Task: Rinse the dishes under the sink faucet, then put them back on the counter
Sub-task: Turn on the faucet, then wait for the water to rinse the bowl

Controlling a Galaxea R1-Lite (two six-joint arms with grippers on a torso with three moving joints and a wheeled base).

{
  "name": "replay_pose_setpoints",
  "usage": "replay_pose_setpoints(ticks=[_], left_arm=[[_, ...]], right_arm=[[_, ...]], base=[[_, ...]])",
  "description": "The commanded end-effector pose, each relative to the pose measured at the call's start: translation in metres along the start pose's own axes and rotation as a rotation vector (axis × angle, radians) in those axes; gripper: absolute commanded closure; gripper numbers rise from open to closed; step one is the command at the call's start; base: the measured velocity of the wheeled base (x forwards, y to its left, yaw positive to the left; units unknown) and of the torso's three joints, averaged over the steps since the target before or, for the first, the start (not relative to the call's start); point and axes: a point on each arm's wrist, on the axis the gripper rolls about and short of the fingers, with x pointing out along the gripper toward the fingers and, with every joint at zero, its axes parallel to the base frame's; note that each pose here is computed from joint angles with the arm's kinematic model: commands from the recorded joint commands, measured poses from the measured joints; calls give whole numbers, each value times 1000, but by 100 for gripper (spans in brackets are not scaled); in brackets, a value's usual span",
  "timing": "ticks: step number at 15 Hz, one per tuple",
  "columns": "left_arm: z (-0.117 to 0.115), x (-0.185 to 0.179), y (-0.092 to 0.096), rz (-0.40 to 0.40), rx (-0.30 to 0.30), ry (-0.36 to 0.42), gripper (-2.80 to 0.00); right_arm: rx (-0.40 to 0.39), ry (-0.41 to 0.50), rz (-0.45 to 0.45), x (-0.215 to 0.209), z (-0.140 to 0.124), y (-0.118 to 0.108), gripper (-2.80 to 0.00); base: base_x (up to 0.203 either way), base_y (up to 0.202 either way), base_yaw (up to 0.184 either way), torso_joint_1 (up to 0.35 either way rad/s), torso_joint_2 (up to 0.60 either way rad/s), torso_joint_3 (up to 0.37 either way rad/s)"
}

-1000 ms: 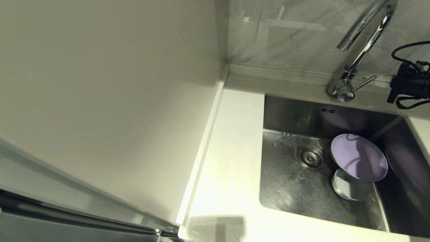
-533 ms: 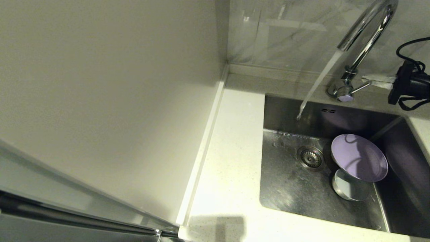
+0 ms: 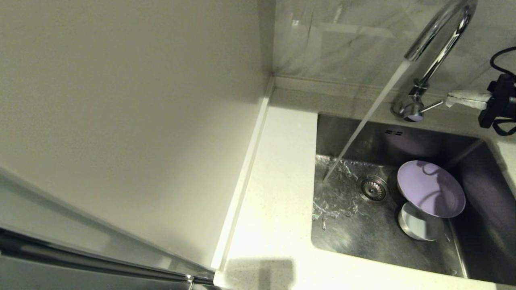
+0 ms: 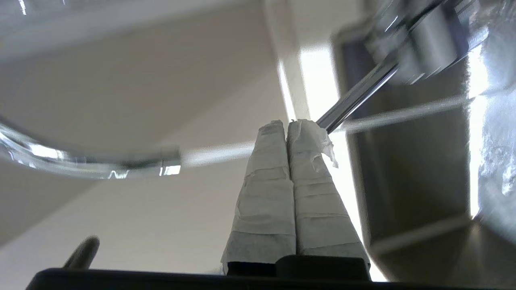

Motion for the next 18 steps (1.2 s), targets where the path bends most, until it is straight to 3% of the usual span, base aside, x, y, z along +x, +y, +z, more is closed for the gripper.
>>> replay_pose_setpoints(ticks=[1, 4, 6, 8, 10, 13, 16, 18], left_arm=[[-1, 0, 0, 0, -1, 3, 0], [-1, 0, 0, 0, -1, 3, 0], [-1, 0, 0, 0, -1, 3, 0], [-1, 0, 0, 0, -1, 3, 0], [-1, 0, 0, 0, -1, 3, 0], [-1, 0, 0, 0, -1, 3, 0], [-1, 0, 0, 0, -1, 3, 0], [-1, 0, 0, 0, -1, 3, 0]], right_arm=[[-16, -43, -9, -3, 0, 5, 0], [-52, -80, -12, -20, -1, 13, 0], [-122, -109, -17, -33, -6, 26, 0], [-241, -184, -36, -64, -13, 46, 0], [-479, -255, -72, -95, -32, 81, 0], [-768, -277, -96, -99, -73, 135, 0], [-1028, -214, -61, -70, -123, 178, 0], [-1148, -107, 18, -46, -165, 197, 0]], base=[[0, 0, 0, 0, 0, 0], [0, 0, 0, 0, 0, 0], [0, 0, 0, 0, 0, 0], [0, 0, 0, 0, 0, 0], [0, 0, 0, 0, 0, 0], [0, 0, 0, 0, 0, 0], [0, 0, 0, 0, 0, 0], [0, 0, 0, 0, 0, 0]])
